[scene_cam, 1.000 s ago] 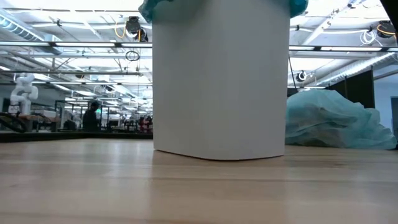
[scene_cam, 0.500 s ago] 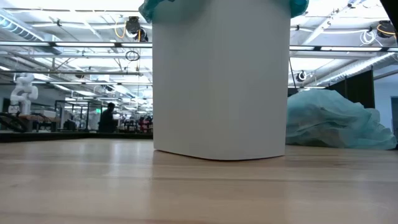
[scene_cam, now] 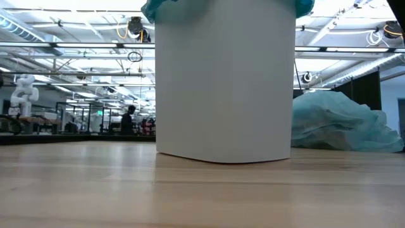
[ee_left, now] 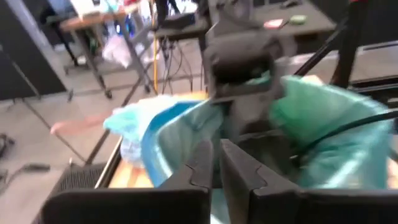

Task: Place trash/remove bag and relplace
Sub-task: Insert the blue trash bag into the trash bin

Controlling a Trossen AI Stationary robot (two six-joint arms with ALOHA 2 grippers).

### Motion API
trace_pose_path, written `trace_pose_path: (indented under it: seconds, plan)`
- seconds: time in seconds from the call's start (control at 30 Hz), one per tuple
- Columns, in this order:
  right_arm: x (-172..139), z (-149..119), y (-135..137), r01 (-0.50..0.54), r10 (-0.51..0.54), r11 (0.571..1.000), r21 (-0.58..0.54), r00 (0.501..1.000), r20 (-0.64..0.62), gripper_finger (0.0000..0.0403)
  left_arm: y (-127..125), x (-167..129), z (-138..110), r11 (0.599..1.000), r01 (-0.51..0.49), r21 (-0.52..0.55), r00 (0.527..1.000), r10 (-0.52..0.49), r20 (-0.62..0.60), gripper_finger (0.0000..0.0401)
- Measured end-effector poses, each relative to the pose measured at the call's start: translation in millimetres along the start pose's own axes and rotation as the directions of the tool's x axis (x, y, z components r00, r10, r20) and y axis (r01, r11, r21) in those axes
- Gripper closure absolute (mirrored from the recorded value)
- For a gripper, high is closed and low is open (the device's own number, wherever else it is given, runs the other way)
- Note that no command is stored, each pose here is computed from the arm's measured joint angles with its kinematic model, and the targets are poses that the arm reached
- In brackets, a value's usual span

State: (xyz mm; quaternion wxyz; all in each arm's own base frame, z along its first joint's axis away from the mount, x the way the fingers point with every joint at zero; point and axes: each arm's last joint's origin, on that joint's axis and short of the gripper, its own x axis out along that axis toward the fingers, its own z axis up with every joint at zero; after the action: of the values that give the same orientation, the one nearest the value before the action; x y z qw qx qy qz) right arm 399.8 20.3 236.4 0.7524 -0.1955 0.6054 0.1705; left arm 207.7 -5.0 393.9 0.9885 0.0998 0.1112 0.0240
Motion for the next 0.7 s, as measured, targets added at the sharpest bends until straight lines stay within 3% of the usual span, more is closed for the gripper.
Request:
trace_pose_path:
  seconds: [0.17,0.3,0.53,0.7]
  plan:
    - [0.2,0.0,0.0,0.000,0.000,1.000,0.000,1.000,0.000,0.0403,25.2,31.3,-15.0,0.999,-0.046,-0.019,0.996,0.045,-0.073,0.0335]
    - [0.2,0.3,0.5,-0.001,0.001,1.000,-0.002,1.000,0.000,0.0403,45.2,49.3,-20.3,0.999,-0.034,-0.022,0.999,0.033,-0.033,0.0310]
    - [0.2,1.9,3.8,-0.003,0.003,1.000,-0.018,1.000,0.000,0.0403,71.2,79.4,-46.9,0.995,0.023,-0.099,0.994,-0.034,-0.105,0.0300]
    - [0.3,2.0,4.0,-0.003,0.003,1.000,-0.020,1.000,0.000,0.0403,80.0,89.3,-44.3,0.989,0.072,-0.127,0.995,-0.080,-0.059,0.0300]
